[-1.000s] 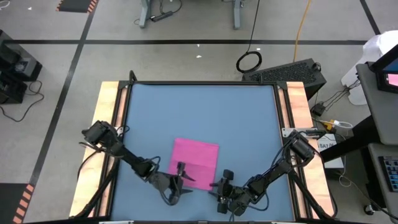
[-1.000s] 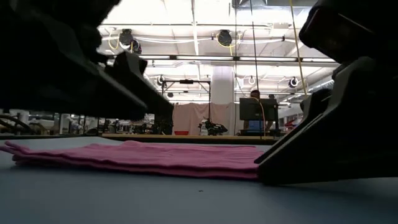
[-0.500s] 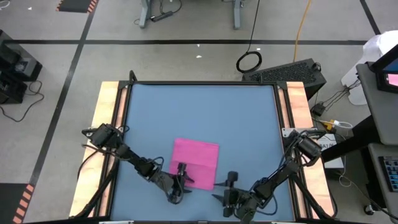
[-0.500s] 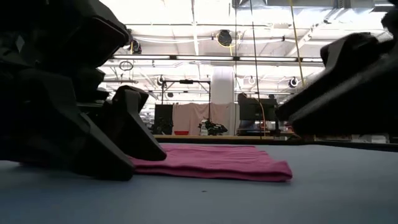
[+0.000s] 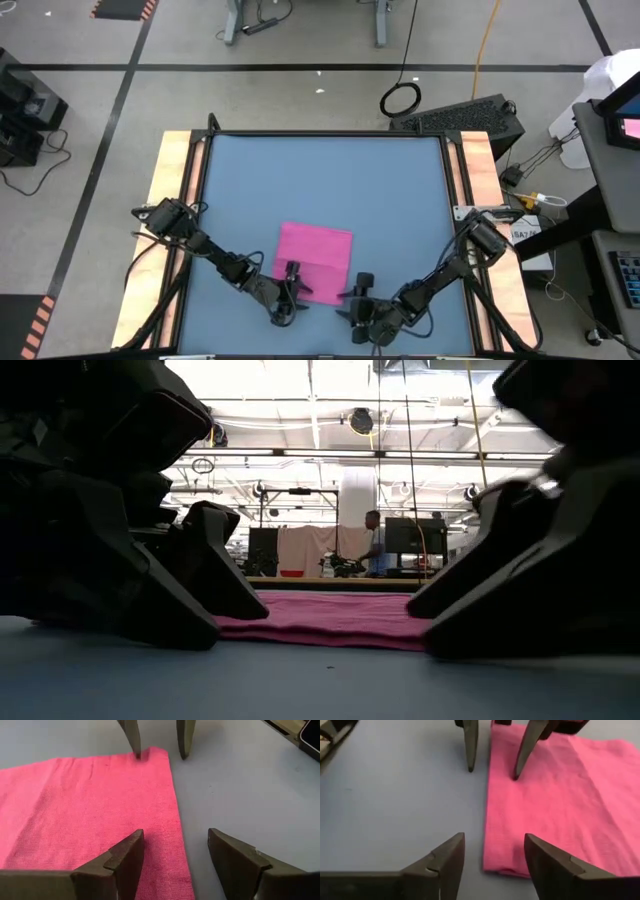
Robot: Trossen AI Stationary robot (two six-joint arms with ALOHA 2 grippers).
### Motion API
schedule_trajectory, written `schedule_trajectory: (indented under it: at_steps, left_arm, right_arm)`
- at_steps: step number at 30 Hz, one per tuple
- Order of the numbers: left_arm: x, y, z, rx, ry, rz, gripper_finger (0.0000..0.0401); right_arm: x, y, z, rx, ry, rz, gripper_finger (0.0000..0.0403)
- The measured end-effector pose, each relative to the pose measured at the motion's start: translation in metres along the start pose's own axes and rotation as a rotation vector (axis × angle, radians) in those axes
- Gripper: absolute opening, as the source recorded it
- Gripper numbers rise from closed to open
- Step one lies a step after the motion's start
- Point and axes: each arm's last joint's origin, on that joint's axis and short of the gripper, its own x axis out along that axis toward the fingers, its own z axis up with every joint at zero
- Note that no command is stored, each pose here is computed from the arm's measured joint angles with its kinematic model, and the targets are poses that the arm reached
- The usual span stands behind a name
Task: Roll towel
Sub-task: Roll the light red towel
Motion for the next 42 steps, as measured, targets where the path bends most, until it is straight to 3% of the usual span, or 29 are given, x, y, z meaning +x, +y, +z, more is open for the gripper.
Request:
schedule_trajectory:
  at_steps: [11, 22, 26, 31, 42]
  left_arm:
    - [0.000, -0.001, 0.000, -0.002, -0.015, -0.001, 0.0224]
    - [0.000, -0.001, 0.006, 0.025, -0.085, 0.020, 0.0224]
    - [-0.001, -0.003, 0.013, 0.067, -0.148, 0.075, 0.0224]
    - [0.001, -0.009, 0.024, 0.084, -0.187, 0.055, 0.0224]
    - [0.003, -0.010, 0.029, 0.095, -0.171, 0.088, 0.0224]
  right_arm:
    - [0.010, -0.006, -0.008, 0.186, 0.066, -0.003, 0.0145]
    - [0.009, -0.007, -0.005, 0.281, 0.055, -0.013, 0.0009]
    - [0.005, -0.008, 0.002, 0.313, 0.059, 0.014, 0.0018]
    - [-0.001, -0.012, 0.019, 0.391, 0.045, 0.040, 0.0018]
    - [0.008, -0.027, 0.035, 0.524, 0.057, 0.060, 0.0006]
